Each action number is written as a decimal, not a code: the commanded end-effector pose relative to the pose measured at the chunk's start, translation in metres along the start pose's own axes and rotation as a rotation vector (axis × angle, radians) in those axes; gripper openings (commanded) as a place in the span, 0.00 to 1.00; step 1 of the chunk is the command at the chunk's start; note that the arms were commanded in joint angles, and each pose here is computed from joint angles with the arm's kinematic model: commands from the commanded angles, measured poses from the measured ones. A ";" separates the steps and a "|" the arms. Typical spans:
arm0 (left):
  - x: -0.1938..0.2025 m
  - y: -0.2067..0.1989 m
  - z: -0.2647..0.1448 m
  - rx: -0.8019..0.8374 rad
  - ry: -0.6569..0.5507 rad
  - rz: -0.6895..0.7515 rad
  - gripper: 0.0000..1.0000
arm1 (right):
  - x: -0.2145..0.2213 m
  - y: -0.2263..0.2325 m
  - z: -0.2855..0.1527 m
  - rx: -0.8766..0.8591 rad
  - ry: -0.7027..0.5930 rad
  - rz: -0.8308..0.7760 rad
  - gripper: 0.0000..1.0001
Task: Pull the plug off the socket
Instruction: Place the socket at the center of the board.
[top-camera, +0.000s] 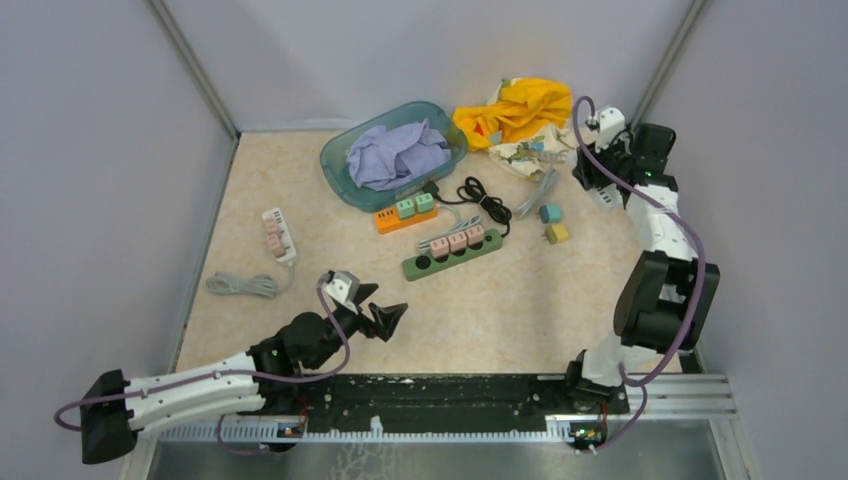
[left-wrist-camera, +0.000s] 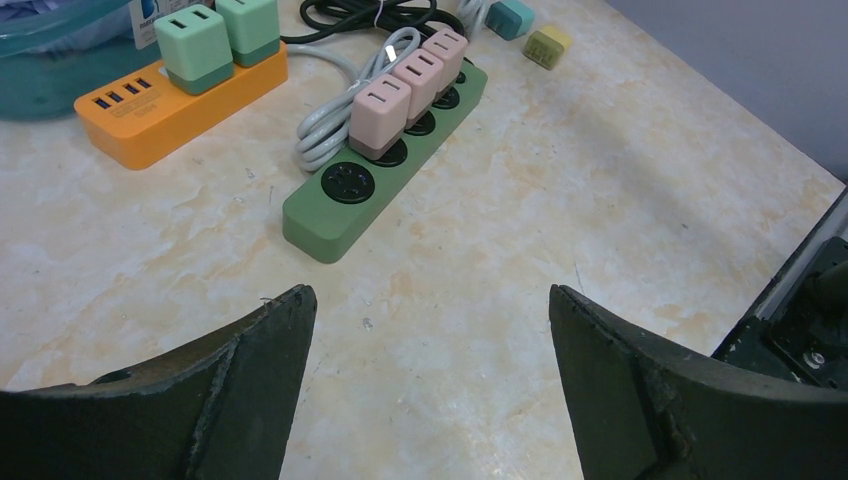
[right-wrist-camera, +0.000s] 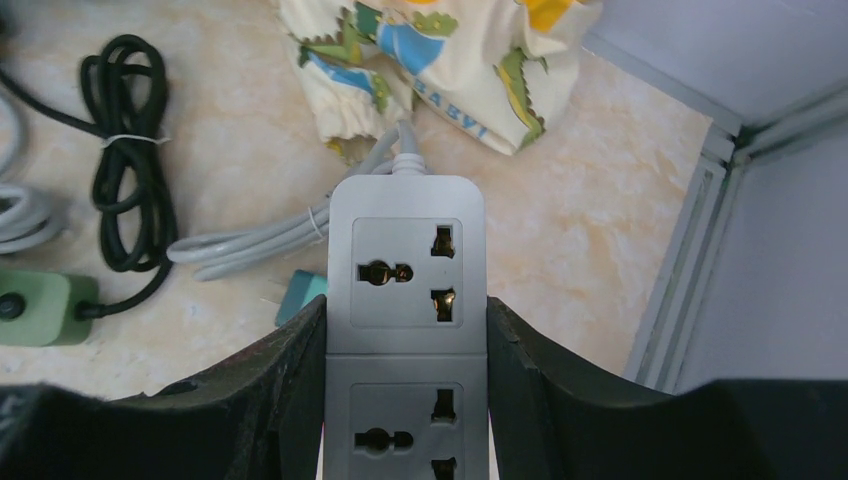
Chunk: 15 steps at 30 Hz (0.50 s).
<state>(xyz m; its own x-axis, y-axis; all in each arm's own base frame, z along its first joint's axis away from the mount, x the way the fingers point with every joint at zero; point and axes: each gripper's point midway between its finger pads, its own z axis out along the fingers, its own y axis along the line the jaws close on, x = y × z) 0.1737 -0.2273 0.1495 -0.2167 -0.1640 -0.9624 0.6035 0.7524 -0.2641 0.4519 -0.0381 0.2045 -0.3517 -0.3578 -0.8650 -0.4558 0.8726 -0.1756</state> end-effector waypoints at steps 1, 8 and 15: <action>-0.001 -0.001 -0.001 0.010 -0.013 -0.022 0.91 | -0.006 -0.050 0.010 0.222 -0.048 0.041 0.00; 0.000 -0.002 0.000 0.014 -0.015 -0.024 0.92 | 0.067 -0.049 0.049 0.216 0.124 0.202 0.00; 0.003 -0.002 -0.001 0.022 -0.008 -0.032 0.92 | 0.110 -0.053 0.065 0.245 0.262 0.288 0.00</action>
<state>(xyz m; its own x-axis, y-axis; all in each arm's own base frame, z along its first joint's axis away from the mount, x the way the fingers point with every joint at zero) 0.1719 -0.2270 0.1426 -0.2287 -0.1571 -0.9607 0.6058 0.7496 -0.2668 0.4767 -0.0859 0.0728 -0.6536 -0.1726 -0.7369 -0.1944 0.9793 -0.0570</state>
